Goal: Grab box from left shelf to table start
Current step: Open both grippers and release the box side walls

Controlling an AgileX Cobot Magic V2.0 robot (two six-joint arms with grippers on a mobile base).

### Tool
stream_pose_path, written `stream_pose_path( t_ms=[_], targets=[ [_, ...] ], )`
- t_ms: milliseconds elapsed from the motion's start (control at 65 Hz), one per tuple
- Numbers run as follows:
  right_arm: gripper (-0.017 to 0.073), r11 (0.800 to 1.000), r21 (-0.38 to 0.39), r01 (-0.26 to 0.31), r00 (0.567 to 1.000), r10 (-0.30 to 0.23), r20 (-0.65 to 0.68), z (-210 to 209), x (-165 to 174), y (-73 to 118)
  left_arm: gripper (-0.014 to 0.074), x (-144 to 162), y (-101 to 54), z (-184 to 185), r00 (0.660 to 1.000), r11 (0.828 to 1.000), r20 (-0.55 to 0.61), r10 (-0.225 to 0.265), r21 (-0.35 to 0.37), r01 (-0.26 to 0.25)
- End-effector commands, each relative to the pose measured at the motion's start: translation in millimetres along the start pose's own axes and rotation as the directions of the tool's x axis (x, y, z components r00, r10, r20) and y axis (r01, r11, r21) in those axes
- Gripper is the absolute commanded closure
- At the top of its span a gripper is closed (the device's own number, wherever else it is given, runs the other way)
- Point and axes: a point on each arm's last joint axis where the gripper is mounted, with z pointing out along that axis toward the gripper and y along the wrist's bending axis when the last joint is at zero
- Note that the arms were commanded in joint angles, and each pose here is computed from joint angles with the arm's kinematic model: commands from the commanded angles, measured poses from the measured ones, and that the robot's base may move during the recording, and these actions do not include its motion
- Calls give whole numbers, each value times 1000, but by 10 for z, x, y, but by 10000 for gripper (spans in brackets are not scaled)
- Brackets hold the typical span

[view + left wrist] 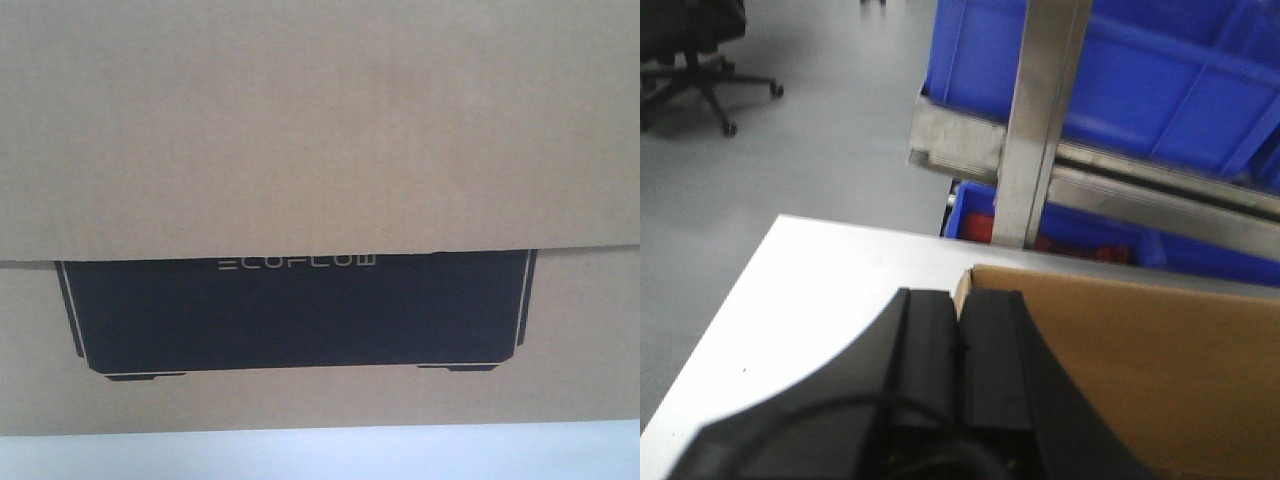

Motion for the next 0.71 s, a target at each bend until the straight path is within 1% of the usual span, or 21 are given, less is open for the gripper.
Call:
stream_pose_path(
  t_ms=[0,108,231,307,354,461,584,661,692],
  targets=[
    [510,997,-67,48,985,-37,167,-227,-112,7,682,-59,60,-268,991,997,135,-1,82,-10],
    [510,991,-108,75,972,-49,229,-375,30,-24,682,168,142,-418,987,991,159,5,129,-26],
    [510,985,-142,98,961,-57,270,-540,267,-81,682,476,272,-578,988,988,155,7,148,-30],
    [510,983,-151,101,958,-55,282,-653,409,-131,682,642,367,-697,987,988,155,-28,156,4],
    [510,983,-153,101,956,-53,290,-738,500,-171,682,742,419,-762,986,987,160,-41,163,15],
    [510,983,-152,102,956,-55,289,-858,726,-249,682,942,499,-899,978,979,204,-47,202,4],
    [510,979,-170,110,944,-49,326,-1014,978,-326,682,1151,580,-1070,958,965,278,-69,264,-7],
    [510,977,-167,131,933,-65,353,-1094,1119,-371,682,1305,639,-1120,954,964,290,-70,267,-10],
    [510,977,-163,139,929,-71,363,-1132,1189,-397,682,1360,666,-1141,951,965,302,-61,261,-21]
  ],
)
